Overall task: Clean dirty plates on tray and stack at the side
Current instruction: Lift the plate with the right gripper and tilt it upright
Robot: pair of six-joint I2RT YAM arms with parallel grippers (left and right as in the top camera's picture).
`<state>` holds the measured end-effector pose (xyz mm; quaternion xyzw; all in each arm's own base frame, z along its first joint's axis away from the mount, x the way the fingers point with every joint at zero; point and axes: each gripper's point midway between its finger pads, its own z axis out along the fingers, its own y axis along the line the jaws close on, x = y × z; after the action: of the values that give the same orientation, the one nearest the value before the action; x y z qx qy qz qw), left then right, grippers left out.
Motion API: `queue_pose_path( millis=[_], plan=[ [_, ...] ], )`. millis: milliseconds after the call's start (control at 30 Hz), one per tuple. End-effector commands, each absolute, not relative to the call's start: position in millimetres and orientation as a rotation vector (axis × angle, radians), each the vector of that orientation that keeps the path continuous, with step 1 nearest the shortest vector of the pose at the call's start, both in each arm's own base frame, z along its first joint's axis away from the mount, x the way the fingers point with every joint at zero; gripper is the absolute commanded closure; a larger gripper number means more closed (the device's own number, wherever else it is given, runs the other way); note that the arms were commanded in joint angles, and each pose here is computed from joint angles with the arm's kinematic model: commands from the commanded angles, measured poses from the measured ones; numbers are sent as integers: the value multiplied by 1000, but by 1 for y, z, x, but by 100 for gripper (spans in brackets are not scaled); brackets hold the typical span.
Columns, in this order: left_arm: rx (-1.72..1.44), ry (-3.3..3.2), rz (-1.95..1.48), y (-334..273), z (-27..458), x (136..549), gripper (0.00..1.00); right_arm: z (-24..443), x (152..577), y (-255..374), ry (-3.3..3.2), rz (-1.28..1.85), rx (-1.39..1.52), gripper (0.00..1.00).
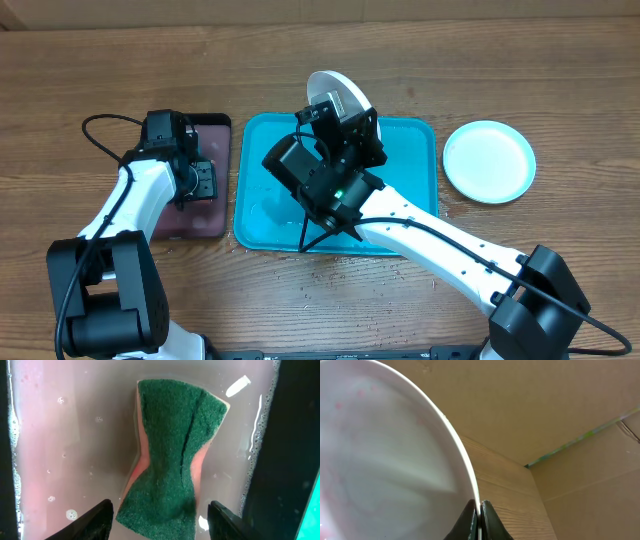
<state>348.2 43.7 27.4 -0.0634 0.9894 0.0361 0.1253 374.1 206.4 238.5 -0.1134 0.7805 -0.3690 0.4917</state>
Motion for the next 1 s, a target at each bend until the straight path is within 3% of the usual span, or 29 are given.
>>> queue_pose_path(
  millis=[0,67,167,267,533,567,633,667,967],
  plan=[
    [-211,2924,91,43,12,338,42,269,372,205,1849,-857,-193,96],
    [-213,2942,91,43,6,335,49,269,372,205,1849,-857,-193,96],
    [-213,2966,91,42,-2,332,69,269,372,205,1849,-857,-194,96],
    [-215,2978,102,44,-6,331,96,269,372,205,1850,-858,-194,96],
    [-278,2866,156,53,29,351,96,269,372,205,1850,-857,-194,96],
    [-277,2844,151,53,36,356,93,269,372,205,1850,-857,-194,96],
    [-275,2810,144,52,47,362,43,268,372,205,1851,-855,-194,96],
    [-273,2794,138,52,51,365,35,268,372,205,1852,-854,-194,96],
    [-258,2748,95,48,47,381,35,268,372,205,1852,-854,-194,96]
  ],
)
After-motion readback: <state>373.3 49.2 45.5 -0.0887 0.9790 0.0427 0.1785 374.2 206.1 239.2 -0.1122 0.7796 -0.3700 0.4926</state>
